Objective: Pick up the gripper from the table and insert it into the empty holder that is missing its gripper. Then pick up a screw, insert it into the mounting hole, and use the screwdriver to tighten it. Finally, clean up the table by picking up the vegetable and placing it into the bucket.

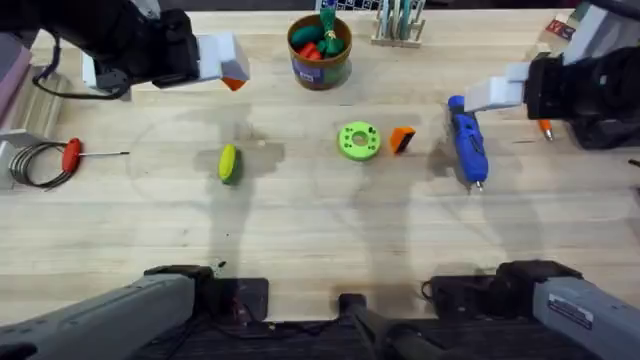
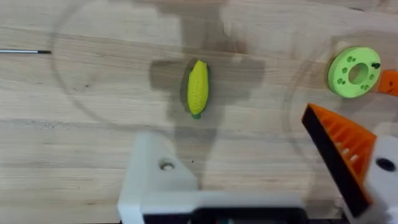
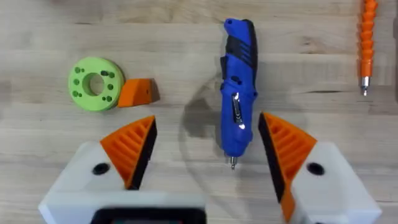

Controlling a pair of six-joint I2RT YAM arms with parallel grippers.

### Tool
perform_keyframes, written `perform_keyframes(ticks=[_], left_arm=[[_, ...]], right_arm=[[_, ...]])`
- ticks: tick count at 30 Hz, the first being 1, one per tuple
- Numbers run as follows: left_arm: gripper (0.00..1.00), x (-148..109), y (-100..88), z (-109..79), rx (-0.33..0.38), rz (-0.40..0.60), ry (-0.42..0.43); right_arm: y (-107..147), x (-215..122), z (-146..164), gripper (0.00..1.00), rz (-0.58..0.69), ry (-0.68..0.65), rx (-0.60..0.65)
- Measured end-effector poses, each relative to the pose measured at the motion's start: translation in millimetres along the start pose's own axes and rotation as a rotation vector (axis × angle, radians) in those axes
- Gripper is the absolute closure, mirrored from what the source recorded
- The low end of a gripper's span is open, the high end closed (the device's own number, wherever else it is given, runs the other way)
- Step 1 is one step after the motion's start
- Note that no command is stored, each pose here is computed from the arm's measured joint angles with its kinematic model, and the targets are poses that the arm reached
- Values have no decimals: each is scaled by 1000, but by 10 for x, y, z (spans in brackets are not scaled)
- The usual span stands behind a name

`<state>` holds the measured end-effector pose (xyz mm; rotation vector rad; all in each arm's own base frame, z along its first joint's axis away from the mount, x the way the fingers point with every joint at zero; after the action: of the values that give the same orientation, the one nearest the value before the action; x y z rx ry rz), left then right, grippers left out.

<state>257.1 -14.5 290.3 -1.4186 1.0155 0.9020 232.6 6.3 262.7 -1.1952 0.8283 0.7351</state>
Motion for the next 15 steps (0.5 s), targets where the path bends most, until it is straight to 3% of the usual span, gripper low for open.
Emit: perform_keyframes(ticks=[7, 15], left_arm=[[15, -3, 110, 7, -5, 63, -5], [16, -2, 74, 33, 2, 42, -31]], right_arm=[[0, 0, 0, 7, 0, 0, 0], [0, 0, 0, 9, 0, 0, 0]])
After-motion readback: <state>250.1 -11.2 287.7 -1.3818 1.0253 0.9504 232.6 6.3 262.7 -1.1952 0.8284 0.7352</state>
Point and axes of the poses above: each hand's point on the last joint's axis, 136 mm out from that joint toward the fingers, its own x axis out along the fingers, its own z axis along the line the jaws close on, y = z × x, the point moved 7 cm from there along -x, back along the fingers, and after that the axes turned 10 degrees about x, right-handed, at the moved point
